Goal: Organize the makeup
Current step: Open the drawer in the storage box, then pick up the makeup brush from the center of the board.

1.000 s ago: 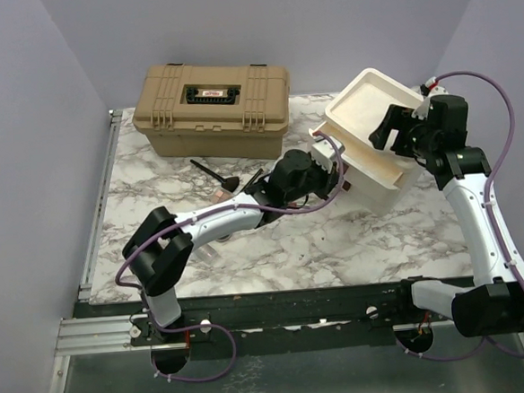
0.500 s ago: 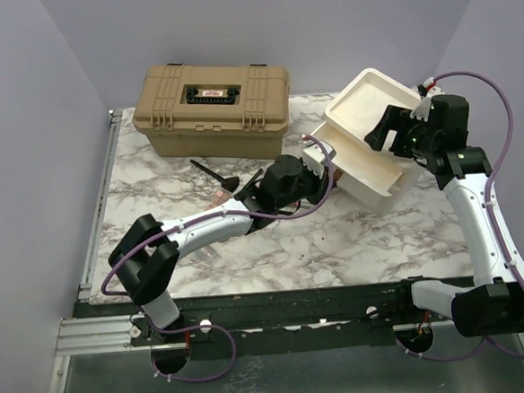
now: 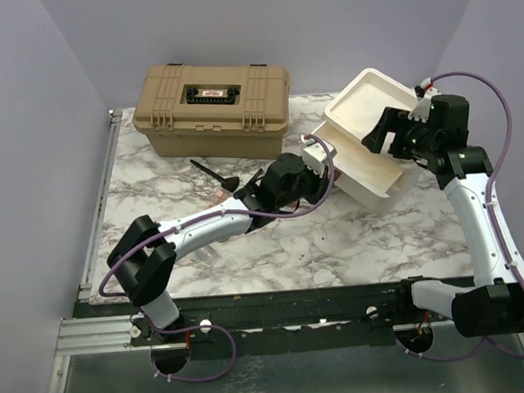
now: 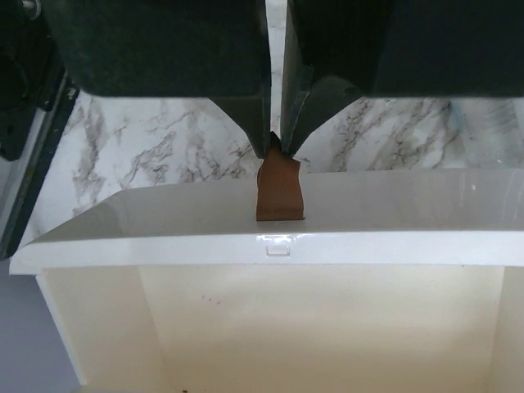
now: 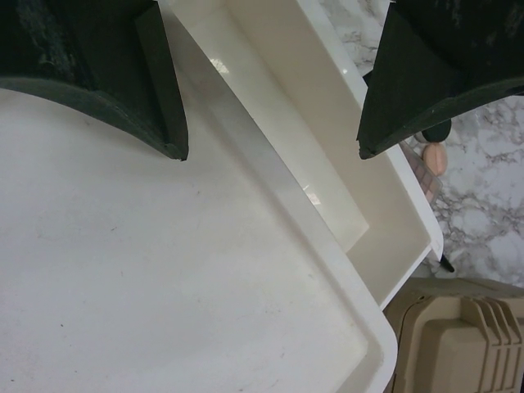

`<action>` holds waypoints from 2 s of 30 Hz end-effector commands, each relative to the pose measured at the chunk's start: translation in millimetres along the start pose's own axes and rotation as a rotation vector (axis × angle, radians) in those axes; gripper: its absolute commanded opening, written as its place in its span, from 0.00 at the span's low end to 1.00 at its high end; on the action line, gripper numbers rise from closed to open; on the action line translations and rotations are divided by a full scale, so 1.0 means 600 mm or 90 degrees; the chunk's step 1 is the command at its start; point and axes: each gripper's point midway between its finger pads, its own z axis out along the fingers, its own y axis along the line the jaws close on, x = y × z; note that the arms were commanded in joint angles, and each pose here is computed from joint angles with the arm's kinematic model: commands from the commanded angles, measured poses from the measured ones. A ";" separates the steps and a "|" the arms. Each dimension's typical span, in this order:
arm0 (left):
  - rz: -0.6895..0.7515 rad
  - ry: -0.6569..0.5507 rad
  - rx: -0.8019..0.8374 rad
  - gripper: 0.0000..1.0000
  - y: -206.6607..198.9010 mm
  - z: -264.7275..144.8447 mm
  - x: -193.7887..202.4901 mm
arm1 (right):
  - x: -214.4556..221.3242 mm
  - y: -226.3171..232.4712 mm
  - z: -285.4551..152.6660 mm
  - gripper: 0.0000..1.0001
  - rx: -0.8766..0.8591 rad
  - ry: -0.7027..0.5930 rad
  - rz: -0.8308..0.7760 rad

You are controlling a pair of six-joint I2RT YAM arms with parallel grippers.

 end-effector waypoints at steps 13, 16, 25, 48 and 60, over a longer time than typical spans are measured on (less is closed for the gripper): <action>-0.058 -0.057 -0.085 0.65 0.030 -0.065 -0.046 | -0.016 0.024 -0.031 0.94 -0.032 0.020 -0.059; -0.065 -0.079 -0.124 0.76 0.051 -0.108 -0.048 | -0.023 0.032 -0.038 0.94 -0.043 0.011 -0.058; -0.145 -0.070 -0.375 0.90 0.191 -0.252 0.024 | -0.066 0.032 -0.066 0.94 -0.013 -0.056 -0.083; -0.238 0.174 -0.399 0.87 0.321 -0.227 0.179 | -0.019 0.059 -0.064 0.94 -0.078 -0.006 -0.003; -0.194 0.215 -0.323 0.82 0.331 -0.150 0.187 | -0.012 0.054 -0.061 0.94 -0.072 0.003 -0.004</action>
